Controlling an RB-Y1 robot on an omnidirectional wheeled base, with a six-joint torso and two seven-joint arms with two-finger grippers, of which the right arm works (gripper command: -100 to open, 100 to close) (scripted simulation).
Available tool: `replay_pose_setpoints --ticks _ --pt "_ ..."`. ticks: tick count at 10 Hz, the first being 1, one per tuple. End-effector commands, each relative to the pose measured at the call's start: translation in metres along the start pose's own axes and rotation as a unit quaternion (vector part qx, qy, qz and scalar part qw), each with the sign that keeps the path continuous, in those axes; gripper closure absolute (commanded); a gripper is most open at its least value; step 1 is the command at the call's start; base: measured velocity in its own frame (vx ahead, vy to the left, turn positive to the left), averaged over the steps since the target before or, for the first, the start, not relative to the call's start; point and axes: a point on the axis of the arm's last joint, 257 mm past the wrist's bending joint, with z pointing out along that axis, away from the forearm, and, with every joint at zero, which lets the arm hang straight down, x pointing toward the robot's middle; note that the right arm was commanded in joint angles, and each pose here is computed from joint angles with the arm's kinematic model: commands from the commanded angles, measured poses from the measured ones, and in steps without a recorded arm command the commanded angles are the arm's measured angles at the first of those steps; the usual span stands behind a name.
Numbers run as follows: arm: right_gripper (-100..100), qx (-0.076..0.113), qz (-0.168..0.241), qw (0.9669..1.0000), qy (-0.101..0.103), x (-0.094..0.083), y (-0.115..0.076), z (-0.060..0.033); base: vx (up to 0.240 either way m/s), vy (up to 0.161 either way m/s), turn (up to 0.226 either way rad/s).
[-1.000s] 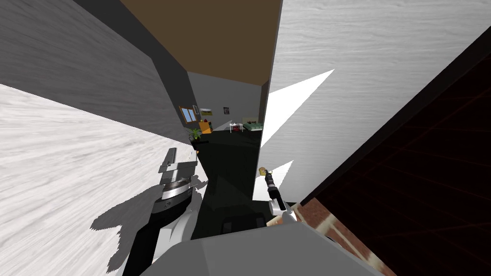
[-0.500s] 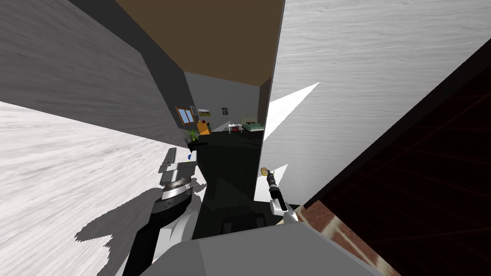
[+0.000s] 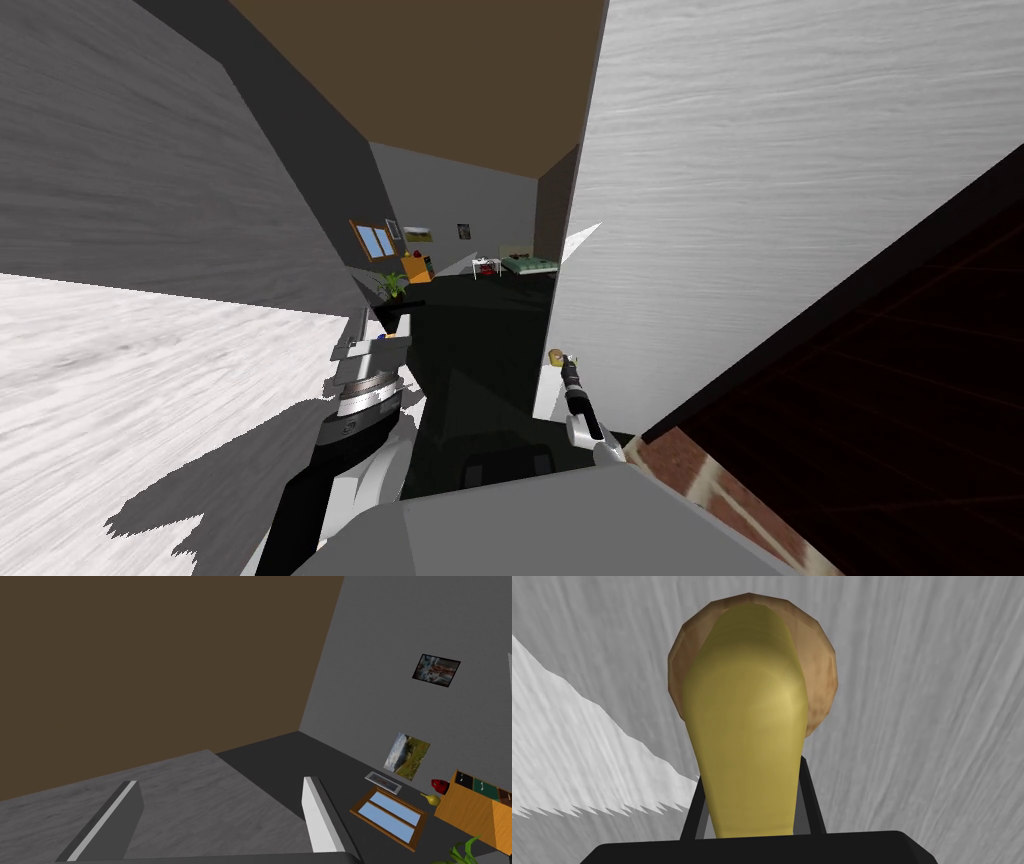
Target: Push the door open
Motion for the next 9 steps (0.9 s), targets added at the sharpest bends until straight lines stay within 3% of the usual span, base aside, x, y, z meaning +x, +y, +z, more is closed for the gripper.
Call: replay_pose_setpoints --ticks 1,3,9 --pt "100 -0.003 0.001 1.0000 -0.008 -0.005 0.001 0.0017 0.130 0.031 -0.031" --pt "100 0.000 0.000 0.9999 -0.011 -0.008 -0.001 0.0002 0.096 0.056 -0.039" --pt "100 -0.001 0.000 0.9988 -0.049 -0.042 -0.001 -0.0014 0.177 0.011 -0.037"
